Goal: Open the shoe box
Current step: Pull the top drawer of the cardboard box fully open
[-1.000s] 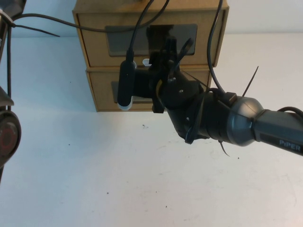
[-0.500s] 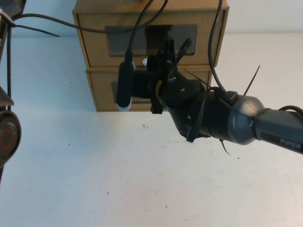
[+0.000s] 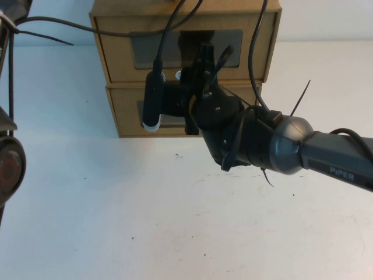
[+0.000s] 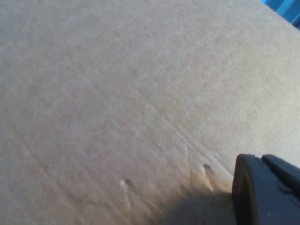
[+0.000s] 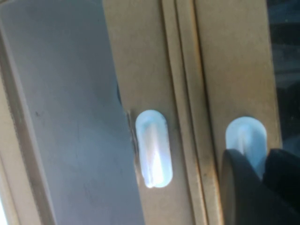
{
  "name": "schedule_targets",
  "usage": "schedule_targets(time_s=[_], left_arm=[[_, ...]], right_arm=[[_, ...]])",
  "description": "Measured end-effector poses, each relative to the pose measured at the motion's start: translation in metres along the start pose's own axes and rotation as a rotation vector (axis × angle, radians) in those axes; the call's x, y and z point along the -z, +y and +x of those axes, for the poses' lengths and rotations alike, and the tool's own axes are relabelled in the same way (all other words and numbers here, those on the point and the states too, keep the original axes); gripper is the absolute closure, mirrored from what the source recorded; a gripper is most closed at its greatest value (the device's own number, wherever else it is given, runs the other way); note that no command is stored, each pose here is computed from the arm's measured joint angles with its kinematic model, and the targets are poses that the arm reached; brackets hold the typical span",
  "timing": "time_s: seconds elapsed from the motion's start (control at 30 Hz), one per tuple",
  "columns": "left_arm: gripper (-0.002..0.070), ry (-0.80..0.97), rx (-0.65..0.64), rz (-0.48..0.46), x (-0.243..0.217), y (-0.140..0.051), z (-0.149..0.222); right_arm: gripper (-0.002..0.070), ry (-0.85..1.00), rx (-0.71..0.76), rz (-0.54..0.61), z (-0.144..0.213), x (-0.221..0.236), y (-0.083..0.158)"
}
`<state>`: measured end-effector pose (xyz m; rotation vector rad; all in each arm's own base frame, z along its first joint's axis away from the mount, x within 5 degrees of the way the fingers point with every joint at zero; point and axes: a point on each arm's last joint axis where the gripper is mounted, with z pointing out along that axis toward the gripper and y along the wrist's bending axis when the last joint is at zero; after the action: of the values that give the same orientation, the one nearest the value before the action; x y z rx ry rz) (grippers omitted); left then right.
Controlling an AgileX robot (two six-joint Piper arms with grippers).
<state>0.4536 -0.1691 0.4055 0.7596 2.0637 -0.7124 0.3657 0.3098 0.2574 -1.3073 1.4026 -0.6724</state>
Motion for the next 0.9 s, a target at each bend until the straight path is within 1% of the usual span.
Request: schedule_targets(time_s=[0.1, 0.2, 0.47, 0.9], left_arm=[[0.068, 0.0, 0.0, 0.0, 0.0, 0.0, 0.0], [0.068, 0.001, -0.001, -0.002, 0.0, 0.0001, 0.0001], [0.068, 0.001, -0.001, -0.002, 0.0, 0.0001, 0.0001], [0.068, 0.002, 0.044, -0.001, 0.0, 0.0001, 0.0002]], right_arm=[[0.0629, 0.0, 0.0, 0.0, 0.0, 0.0, 0.0], [0.0661, 0.0, 0.0, 0.0, 0.0, 0.0, 0.0], [0.0668, 0.0, 0.001, 0.0, 0.0, 0.0, 0.0], [0.0668, 0.034, 0.041, -0.018, -0.0006, 0.0052, 0.0027]])
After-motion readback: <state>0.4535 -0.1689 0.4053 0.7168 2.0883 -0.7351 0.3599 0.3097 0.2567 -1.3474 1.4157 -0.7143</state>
